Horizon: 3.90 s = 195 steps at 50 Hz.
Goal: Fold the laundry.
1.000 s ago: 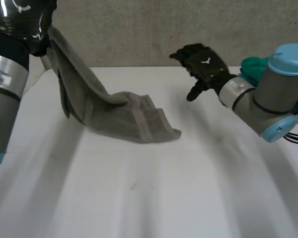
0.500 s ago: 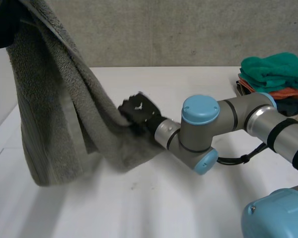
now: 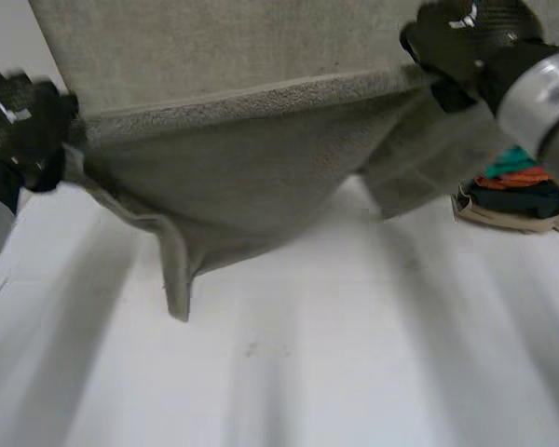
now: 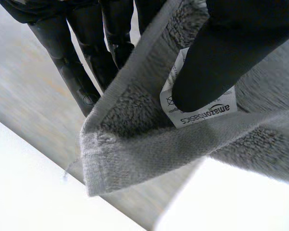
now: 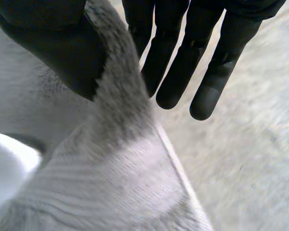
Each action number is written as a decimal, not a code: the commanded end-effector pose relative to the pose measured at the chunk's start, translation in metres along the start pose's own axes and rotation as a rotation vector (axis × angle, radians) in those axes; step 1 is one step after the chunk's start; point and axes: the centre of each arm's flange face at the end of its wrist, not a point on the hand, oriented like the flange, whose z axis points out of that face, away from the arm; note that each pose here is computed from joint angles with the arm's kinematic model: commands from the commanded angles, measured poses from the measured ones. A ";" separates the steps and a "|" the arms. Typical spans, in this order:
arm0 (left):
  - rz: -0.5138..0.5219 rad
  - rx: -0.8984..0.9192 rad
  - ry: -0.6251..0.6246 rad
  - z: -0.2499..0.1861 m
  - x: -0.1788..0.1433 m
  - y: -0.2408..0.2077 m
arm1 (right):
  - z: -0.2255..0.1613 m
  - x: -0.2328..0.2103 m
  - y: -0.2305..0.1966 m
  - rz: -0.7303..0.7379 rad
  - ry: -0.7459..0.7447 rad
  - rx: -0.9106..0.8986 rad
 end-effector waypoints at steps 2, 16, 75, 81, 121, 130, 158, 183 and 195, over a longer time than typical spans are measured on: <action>-0.051 -0.223 0.157 0.004 0.032 0.043 | -0.028 -0.027 0.028 -0.016 -0.204 -0.254; 0.036 -0.199 0.222 0.095 0.080 0.077 | 0.044 -0.067 0.121 -0.106 -0.193 -0.414; 0.076 -0.048 0.023 0.038 0.075 0.084 | 0.015 -0.090 0.185 0.308 -0.181 -0.540; 0.077 -0.033 0.012 0.038 0.071 0.079 | 0.014 -0.088 0.205 0.163 -0.235 -0.606; 0.073 -0.004 0.014 0.043 0.060 0.049 | -0.037 -0.103 0.210 0.415 -0.175 -0.580; 0.024 0.022 0.056 0.049 0.055 0.005 | -0.031 -0.134 0.158 0.733 -0.122 -0.407; -0.226 0.211 0.030 0.046 0.021 -0.119 | 0.008 -0.217 0.100 0.872 0.085 -0.212; -0.202 0.091 0.004 0.044 0.011 -0.079 | 0.007 -0.087 0.209 0.620 0.188 -0.380; -0.095 -0.164 -0.040 0.015 -0.028 -0.041 | -0.033 0.028 0.105 0.060 0.111 -0.378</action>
